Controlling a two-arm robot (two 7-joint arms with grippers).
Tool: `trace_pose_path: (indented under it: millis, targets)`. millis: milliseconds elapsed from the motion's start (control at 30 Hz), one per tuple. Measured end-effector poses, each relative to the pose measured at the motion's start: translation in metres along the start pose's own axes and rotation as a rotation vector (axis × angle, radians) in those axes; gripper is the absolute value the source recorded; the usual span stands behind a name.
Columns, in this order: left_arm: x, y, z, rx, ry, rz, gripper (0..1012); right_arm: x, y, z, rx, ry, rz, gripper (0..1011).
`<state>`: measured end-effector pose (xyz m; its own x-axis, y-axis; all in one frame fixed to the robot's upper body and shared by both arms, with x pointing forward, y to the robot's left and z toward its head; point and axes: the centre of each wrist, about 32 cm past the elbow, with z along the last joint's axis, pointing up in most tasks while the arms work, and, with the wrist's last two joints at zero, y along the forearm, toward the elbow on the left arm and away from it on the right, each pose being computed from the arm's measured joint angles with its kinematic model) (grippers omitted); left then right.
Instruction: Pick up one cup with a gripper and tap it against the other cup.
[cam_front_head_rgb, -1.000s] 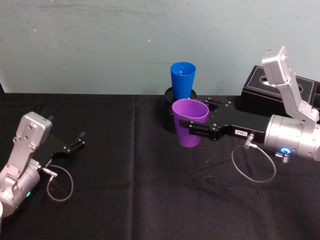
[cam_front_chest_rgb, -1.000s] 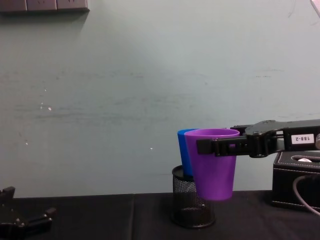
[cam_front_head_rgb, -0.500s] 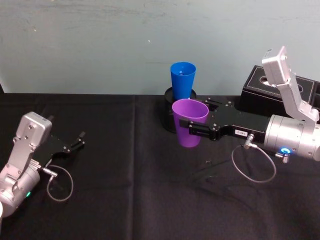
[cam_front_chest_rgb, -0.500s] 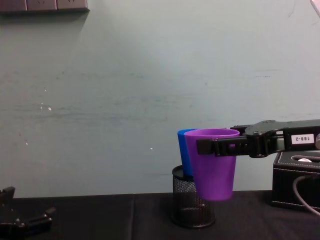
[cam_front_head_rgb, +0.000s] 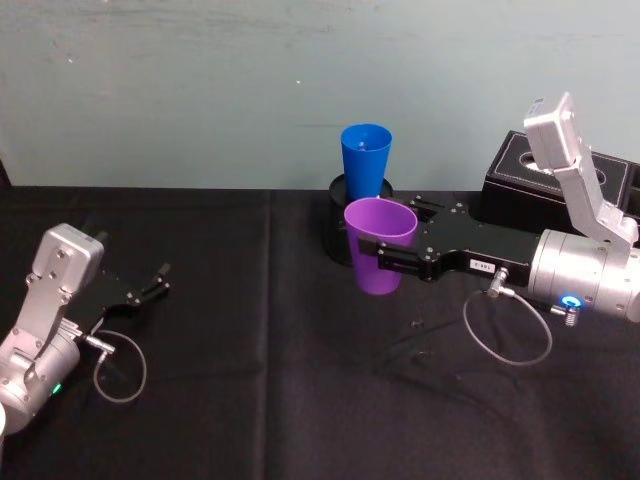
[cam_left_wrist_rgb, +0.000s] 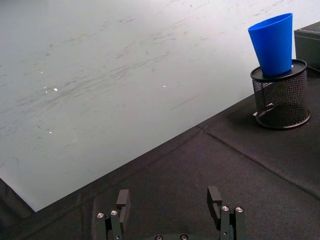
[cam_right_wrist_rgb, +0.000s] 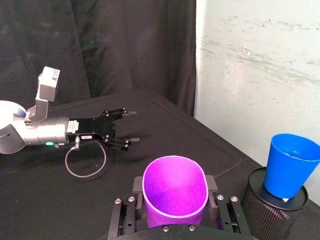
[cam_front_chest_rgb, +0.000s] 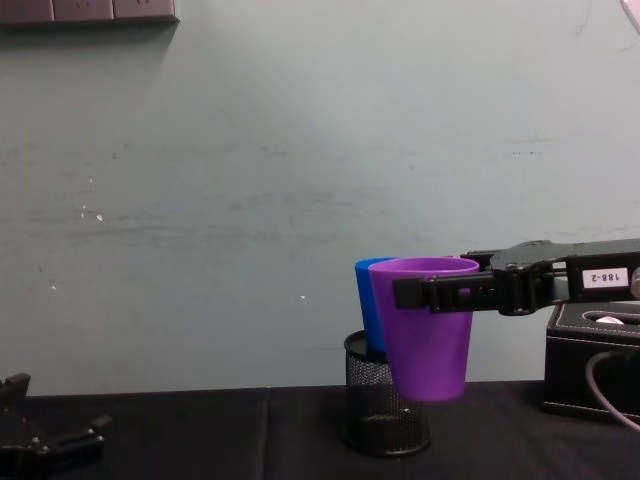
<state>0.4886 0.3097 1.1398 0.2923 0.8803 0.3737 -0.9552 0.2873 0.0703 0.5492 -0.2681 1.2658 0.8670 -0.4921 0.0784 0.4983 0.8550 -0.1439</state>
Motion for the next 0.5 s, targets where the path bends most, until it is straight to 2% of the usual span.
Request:
trace_pose_path:
  millis: [500]
  targets:
    - [0.0,0.0,0.0,0.0,0.0,0.0,1012,0.0,0.0,0.0,0.0,0.0,0.0,719]
